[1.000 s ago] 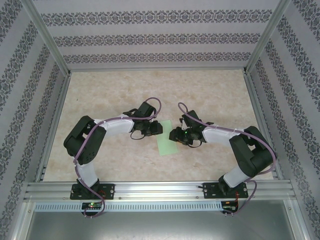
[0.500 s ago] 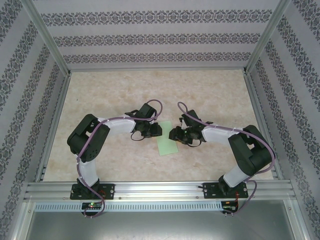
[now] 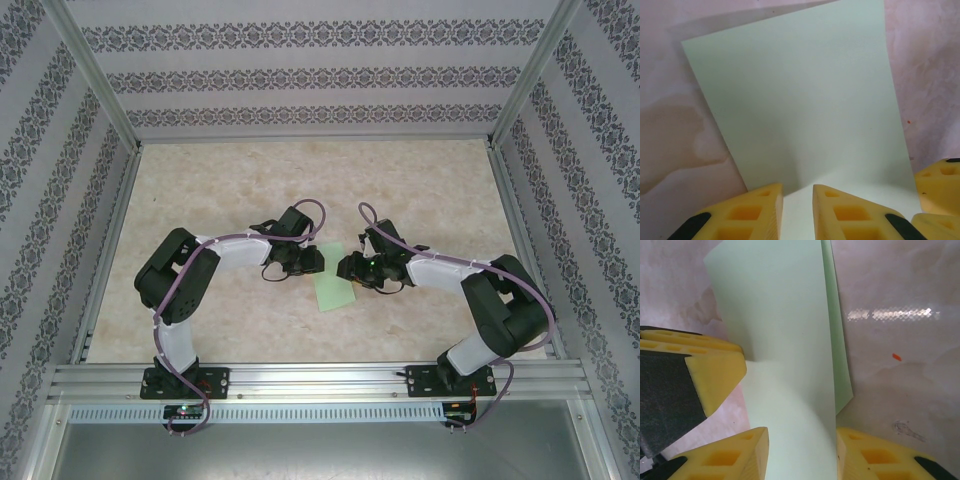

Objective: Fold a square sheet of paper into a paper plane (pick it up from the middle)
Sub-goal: Third fold the triangle at the center of the table.

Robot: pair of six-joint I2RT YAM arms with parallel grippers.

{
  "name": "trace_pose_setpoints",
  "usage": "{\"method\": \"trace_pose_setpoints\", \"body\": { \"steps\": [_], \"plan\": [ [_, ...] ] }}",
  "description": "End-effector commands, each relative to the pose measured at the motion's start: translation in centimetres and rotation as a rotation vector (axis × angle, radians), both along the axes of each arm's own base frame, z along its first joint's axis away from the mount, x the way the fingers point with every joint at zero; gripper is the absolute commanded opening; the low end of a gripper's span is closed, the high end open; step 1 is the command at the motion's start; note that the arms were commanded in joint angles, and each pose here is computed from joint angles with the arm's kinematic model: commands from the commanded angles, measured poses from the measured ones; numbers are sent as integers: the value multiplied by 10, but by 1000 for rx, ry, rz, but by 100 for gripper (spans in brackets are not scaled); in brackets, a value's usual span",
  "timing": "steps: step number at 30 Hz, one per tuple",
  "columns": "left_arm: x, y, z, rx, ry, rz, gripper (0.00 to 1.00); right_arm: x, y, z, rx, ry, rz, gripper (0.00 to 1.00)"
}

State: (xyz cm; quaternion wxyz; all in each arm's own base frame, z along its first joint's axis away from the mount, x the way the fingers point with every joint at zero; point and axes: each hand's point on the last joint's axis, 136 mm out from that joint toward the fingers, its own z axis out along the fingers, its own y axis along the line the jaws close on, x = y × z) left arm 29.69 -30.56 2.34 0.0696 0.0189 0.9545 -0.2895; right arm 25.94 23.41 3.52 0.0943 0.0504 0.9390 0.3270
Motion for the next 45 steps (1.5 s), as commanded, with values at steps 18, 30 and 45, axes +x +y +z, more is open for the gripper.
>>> {"method": "trace_pose_setpoints", "body": {
  "steps": [18,30,45],
  "plan": [
    [0,-6,9,0,-43,-66,24,17,9,3,104,8,-11,30],
    [-38,-9,66,35,-337,-296,39,19,9,5,132,25,-58,3],
    [-121,-41,55,204,-599,-644,57,14,18,0,166,64,-130,2]
  ]
}}
